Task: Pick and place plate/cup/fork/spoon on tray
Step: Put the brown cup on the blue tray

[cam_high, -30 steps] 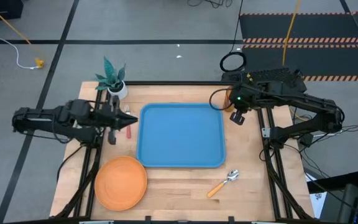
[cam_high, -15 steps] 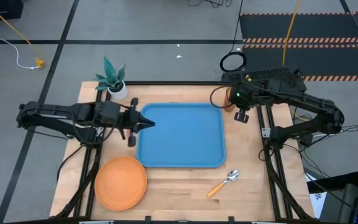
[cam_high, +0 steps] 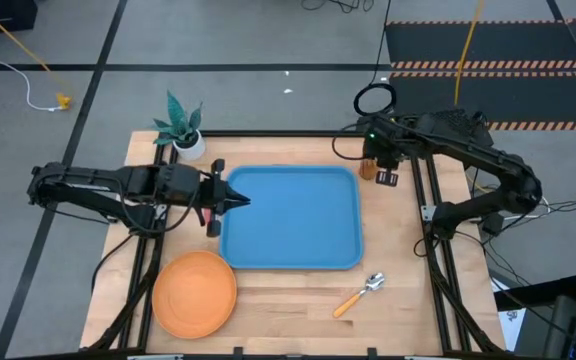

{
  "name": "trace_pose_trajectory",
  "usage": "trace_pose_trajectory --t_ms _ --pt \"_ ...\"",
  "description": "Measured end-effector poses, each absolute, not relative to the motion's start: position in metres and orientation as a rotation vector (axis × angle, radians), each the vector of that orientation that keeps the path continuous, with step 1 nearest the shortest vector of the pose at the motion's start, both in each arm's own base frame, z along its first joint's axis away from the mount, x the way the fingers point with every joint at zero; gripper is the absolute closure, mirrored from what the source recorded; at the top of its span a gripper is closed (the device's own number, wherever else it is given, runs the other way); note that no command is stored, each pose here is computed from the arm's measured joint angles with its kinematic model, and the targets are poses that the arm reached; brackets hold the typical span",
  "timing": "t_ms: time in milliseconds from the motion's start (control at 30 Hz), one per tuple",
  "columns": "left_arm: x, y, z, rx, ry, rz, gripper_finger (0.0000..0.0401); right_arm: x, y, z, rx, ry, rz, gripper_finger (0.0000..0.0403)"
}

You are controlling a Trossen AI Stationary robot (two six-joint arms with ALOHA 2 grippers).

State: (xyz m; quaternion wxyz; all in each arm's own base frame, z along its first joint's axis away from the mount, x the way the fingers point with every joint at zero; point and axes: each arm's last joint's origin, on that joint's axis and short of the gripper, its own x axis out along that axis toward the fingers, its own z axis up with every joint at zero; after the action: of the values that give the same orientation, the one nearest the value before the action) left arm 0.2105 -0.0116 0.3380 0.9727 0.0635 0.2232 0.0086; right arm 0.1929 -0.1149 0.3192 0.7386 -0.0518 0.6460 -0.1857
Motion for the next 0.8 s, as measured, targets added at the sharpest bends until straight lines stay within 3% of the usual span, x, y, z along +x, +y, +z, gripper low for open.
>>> trace_pose_trajectory --t_ms 200,800 --pt "0.210 -0.012 0.338 0.108 0.455 0.021 0.0370 0.202 -0.118 0.312 -0.090 1.417 -0.354 0.0287" --pt "0.210 -0.012 0.336 0.084 0.468 0.026 0.0370 0.208 -0.129 0.278 -0.059 1.488 -0.351 0.0287"
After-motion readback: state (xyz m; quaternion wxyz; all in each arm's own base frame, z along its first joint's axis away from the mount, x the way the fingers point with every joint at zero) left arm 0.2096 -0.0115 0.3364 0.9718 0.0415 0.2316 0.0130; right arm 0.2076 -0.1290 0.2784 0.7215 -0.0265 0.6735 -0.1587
